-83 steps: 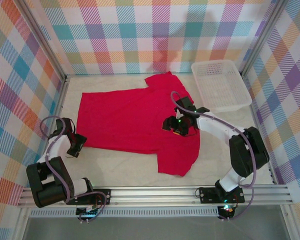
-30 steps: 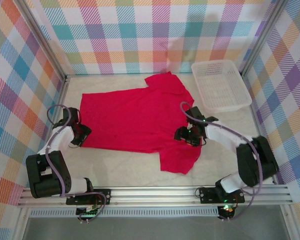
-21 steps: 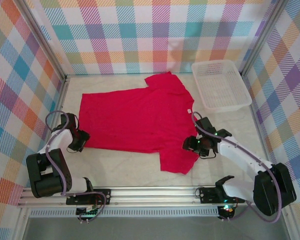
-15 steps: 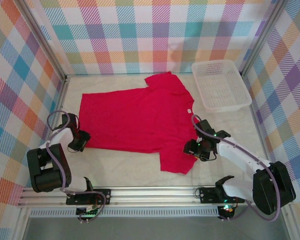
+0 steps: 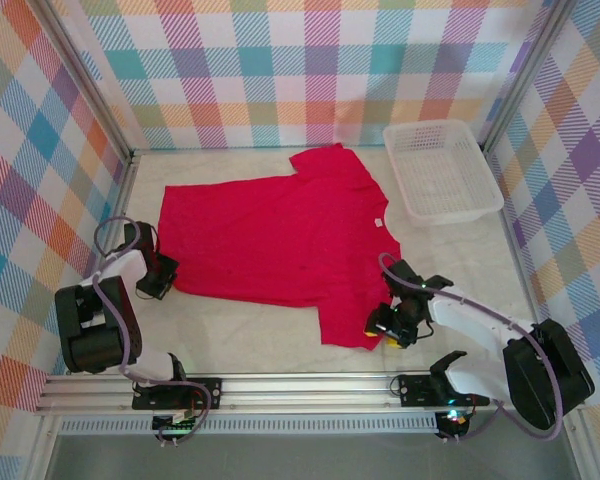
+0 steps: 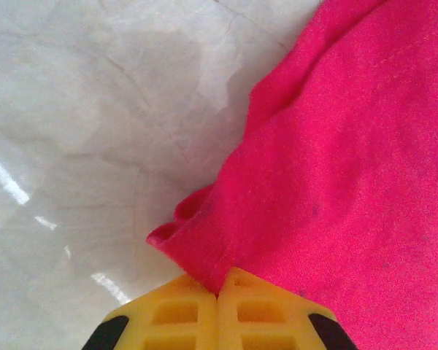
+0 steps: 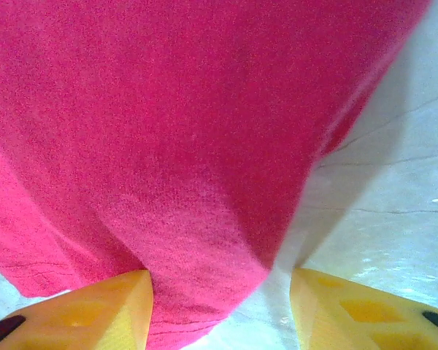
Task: Fold the inside-out t-shirt
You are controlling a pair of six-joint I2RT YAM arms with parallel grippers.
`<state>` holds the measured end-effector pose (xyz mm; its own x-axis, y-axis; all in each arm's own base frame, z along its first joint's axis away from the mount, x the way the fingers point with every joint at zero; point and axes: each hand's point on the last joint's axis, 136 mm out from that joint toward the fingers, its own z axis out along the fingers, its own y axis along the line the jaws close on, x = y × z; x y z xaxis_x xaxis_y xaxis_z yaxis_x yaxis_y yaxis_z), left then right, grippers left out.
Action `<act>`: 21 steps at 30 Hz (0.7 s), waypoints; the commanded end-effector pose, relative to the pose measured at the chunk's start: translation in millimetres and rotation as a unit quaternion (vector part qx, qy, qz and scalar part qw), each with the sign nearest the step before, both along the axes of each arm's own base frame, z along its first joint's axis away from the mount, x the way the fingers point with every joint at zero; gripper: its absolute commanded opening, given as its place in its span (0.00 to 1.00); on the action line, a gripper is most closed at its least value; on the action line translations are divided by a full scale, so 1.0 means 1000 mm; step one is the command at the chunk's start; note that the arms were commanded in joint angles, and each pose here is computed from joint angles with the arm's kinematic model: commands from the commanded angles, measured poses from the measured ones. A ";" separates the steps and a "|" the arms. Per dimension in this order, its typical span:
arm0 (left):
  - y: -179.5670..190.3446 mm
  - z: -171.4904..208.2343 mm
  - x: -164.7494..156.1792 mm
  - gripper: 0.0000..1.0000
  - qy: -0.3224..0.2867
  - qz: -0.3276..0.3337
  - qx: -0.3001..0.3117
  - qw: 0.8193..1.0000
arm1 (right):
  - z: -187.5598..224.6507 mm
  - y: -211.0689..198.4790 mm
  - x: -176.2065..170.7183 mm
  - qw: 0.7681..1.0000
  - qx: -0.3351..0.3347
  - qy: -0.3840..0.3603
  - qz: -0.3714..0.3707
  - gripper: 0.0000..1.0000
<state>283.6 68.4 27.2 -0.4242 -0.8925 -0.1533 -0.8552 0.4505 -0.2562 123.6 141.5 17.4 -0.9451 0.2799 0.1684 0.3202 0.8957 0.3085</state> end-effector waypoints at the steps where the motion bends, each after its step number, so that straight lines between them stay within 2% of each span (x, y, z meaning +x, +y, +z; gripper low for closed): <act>1: 0.005 0.019 -0.012 0.00 -0.003 0.007 0.019 1.000 | -0.006 0.017 0.003 0.999 0.033 0.008 -0.019 0.53; 2: 0.004 0.023 -0.013 0.00 -0.008 0.006 0.018 1.000 | -0.008 0.020 0.007 0.999 0.035 0.001 -0.021 0.48; 6: 0.002 0.043 -0.018 0.00 -0.016 -0.004 0.022 1.000 | -0.002 0.019 0.028 1.000 0.003 -0.024 -0.012 0.03; 10: 0.005 0.072 -0.028 0.00 -0.026 -0.013 0.046 0.999 | 0.034 0.003 0.038 0.997 -0.051 -0.057 0.020 0.00; 14: 0.000 0.097 -0.032 0.00 -0.054 -0.023 0.048 0.997 | 0.067 -0.006 0.047 0.992 -0.070 -0.096 0.032 0.00; 17: -0.005 0.107 -0.024 0.00 -0.070 -0.038 0.040 0.996 | 0.085 -0.005 0.064 0.989 -0.071 -0.126 0.030 0.00; 21: -0.011 0.097 0.003 0.00 -0.055 -0.060 0.019 0.996 | 0.092 0.002 0.106 0.985 -0.062 -0.162 0.021 0.00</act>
<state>275.7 63.8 130.7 -0.4521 -0.8477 -0.2775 -0.7773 0.5270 -0.3436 209.5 148.3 109.0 -0.9566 0.2592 -0.1332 0.2085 0.9280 0.3089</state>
